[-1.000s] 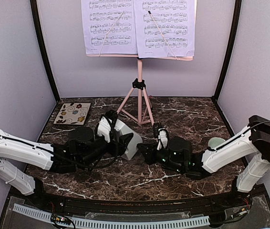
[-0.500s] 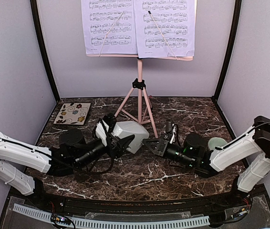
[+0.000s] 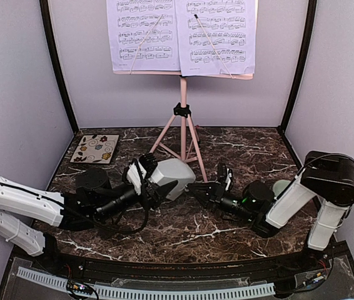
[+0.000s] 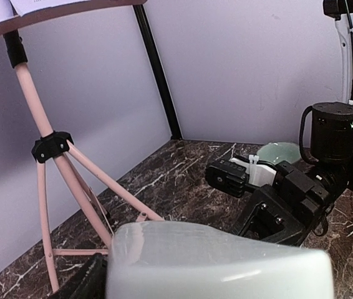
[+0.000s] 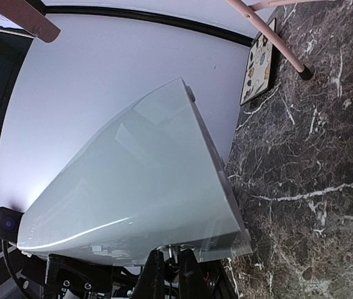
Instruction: Set up the instrument practice props
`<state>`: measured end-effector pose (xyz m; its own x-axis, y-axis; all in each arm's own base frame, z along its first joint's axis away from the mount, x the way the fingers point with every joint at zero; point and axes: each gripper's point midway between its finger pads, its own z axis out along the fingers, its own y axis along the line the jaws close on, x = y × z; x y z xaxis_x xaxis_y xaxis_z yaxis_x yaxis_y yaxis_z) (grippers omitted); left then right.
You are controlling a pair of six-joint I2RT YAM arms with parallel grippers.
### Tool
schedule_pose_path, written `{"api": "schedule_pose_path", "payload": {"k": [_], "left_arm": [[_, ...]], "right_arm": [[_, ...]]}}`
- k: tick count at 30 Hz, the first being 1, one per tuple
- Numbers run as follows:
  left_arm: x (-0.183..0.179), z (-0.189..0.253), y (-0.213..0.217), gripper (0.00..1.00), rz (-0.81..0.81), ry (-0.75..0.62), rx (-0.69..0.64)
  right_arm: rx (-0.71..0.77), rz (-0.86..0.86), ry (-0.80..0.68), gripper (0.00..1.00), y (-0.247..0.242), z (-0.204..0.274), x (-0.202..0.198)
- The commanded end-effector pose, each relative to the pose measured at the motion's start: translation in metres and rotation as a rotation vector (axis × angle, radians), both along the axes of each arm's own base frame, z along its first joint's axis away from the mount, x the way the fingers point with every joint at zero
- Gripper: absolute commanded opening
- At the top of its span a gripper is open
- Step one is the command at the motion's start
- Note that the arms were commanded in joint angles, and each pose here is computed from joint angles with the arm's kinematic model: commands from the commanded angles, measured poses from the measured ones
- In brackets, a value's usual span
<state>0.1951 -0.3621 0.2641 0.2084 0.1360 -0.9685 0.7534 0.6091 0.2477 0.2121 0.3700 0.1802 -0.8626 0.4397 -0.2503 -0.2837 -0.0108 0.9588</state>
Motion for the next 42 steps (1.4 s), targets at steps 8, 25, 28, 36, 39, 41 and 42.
{"api": "schedule_pose_path", "payload": {"k": [8,25,28,36,39,41,42], "left_arm": [[0.023,0.02,0.013,0.12,0.144,0.28,-0.114],[0.052,-0.068,-0.015,0.23,0.257,0.546,0.002],[0.055,-0.078,-0.019,0.39,0.254,0.588,0.013],[0.053,-0.082,-0.014,0.99,0.253,0.632,-0.003],[0.048,-0.075,-0.008,0.99,0.228,0.627,-0.011],[0.043,-0.069,-0.002,0.99,0.207,0.623,-0.019],[0.04,-0.066,0.001,0.99,0.194,0.618,-0.024]], "right_arm": [[-0.172,-0.202,-0.047,0.47,-0.047,-0.023,0.025],[-0.582,-0.225,-0.392,0.79,-0.067,0.003,0.017],[-0.601,-0.218,-0.452,0.95,-0.067,0.013,0.015],[-0.65,-0.158,-0.513,1.0,-0.051,0.031,0.017],[-0.642,-0.136,-0.511,1.0,-0.042,0.038,0.019],[-0.64,-0.13,-0.506,1.0,-0.037,0.042,0.021],[-0.64,-0.128,-0.503,1.0,-0.034,0.044,0.022]]}}
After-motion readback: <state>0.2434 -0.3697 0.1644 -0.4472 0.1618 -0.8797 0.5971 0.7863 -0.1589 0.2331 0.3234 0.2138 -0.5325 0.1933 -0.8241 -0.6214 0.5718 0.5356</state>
